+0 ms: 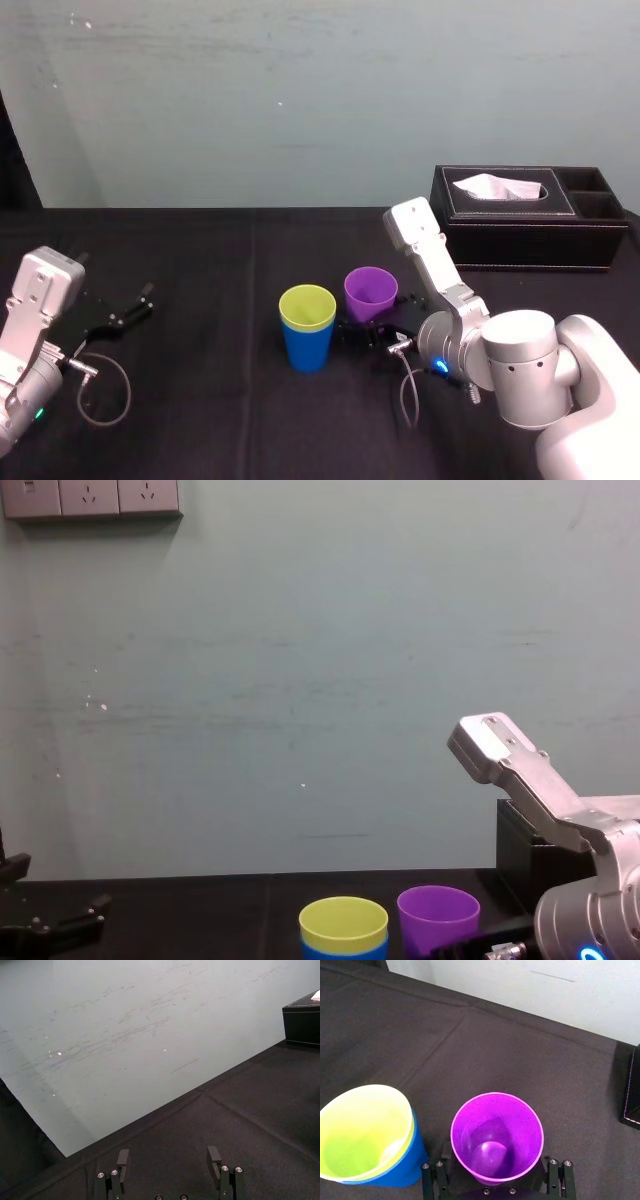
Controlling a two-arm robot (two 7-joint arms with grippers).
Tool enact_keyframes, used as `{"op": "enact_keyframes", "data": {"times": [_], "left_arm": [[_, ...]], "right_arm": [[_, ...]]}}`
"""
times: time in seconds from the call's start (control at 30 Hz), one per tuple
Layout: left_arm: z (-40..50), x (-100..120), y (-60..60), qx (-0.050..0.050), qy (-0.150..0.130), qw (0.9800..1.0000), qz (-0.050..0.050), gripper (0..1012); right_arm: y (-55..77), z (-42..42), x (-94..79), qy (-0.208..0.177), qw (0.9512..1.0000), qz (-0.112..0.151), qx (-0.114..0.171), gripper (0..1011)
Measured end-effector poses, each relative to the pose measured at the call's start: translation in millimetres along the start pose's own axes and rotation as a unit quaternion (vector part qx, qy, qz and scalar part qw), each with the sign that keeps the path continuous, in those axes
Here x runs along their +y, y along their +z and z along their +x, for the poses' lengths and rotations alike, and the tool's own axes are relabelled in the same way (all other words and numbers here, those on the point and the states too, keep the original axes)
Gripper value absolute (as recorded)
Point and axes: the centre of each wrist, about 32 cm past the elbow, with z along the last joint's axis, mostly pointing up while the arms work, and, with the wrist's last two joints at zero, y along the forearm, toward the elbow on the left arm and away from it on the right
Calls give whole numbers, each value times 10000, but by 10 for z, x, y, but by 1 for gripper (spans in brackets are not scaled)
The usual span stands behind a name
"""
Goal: Stack the three plastic cups sequentially using one hand.
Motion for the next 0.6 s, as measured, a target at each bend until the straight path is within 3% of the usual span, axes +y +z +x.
{"op": "enact_keyframes", "data": {"times": [0.53,0.6], "left_arm": [[0,0,0,0,0,10000,0,1000],[0,0,0,0,0,10000,0,1000]], "right_arm": [[-8,4,22,-11,10000,-2,-2,1002],[-8,4,22,-12,10000,-2,-3,964]]}}
